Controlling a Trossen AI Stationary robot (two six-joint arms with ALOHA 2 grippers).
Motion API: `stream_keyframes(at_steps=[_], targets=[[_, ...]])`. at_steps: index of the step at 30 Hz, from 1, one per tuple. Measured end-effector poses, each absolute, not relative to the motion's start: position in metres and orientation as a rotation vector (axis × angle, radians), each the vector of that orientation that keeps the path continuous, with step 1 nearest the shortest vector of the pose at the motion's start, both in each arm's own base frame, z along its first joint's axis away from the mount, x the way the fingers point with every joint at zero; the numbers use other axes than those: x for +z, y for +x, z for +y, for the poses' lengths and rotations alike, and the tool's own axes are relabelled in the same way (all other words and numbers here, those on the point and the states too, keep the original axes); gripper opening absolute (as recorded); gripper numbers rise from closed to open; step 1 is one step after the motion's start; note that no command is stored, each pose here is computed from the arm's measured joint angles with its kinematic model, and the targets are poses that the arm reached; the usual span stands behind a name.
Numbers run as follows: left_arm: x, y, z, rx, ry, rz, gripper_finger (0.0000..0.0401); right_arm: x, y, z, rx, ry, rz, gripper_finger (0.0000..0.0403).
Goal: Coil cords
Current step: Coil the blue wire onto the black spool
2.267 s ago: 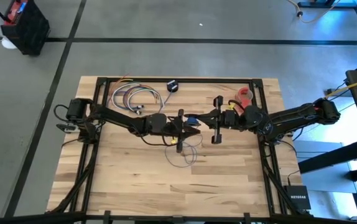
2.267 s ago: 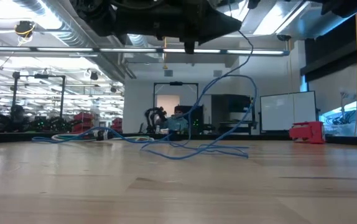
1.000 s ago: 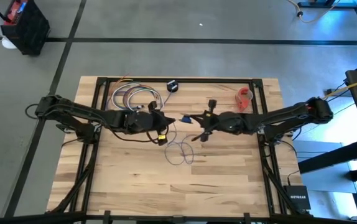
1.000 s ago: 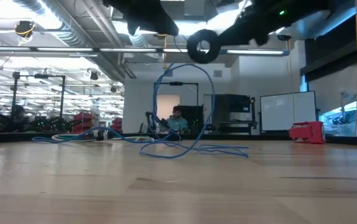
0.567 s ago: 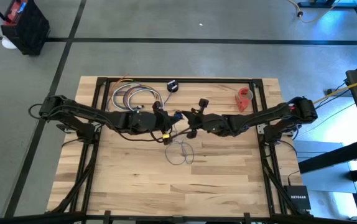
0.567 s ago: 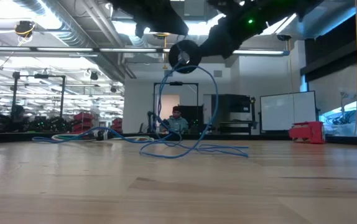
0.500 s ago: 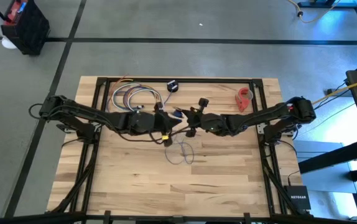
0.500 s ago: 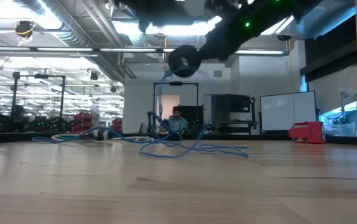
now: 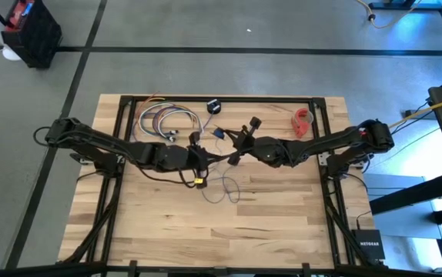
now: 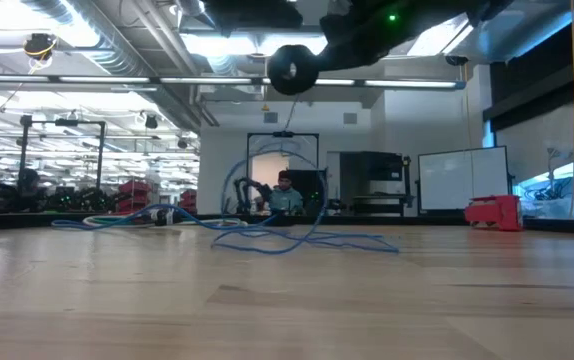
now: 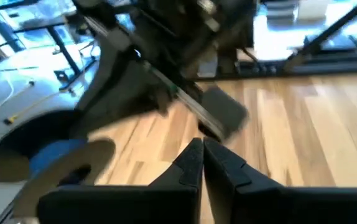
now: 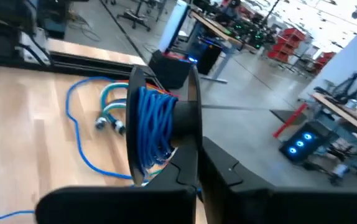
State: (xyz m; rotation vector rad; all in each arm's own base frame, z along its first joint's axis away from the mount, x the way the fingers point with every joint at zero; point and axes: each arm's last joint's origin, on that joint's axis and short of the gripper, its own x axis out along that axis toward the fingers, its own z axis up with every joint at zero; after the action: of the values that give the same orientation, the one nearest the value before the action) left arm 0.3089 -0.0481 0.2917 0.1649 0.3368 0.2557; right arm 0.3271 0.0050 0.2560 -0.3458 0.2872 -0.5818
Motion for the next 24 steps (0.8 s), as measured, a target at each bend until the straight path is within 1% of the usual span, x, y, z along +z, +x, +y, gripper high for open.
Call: stream_keyframes(at_steps=[4, 8, 16, 18, 20, 24], targets=[[0.281, 0.303, -0.052, 0.230, 0.228, 0.452, 0.0011, 0.267, 0.319, 0.004, -0.586, -0.343, 0.278, 0.0005], [0.276, 0.304, -0.046, 0.261, 0.181, 0.481, 0.0028, 0.275, 0.311, 0.004, -0.586, -0.339, 0.279, 0.0005], [0.249, 0.299, -0.013, 0.393, 0.048, 0.547, 0.0115, 0.278, 0.299, 0.003, -0.585, -0.339, 0.280, 0.0005], [0.244, 0.299, -0.007, 0.360, -0.018, 0.556, 0.0131, 0.278, 0.295, 0.003, -0.588, -0.340, 0.278, 0.0005], [0.243, 0.300, -0.006, 0.266, -0.056, 0.570, 0.0141, 0.277, 0.292, 0.002, -0.604, -0.346, 0.282, 0.0005], [0.242, 0.302, -0.016, 0.163, -0.036, 0.569, 0.0149, 0.275, 0.291, 0.002, -0.605, -0.365, 0.304, 0.0005]])
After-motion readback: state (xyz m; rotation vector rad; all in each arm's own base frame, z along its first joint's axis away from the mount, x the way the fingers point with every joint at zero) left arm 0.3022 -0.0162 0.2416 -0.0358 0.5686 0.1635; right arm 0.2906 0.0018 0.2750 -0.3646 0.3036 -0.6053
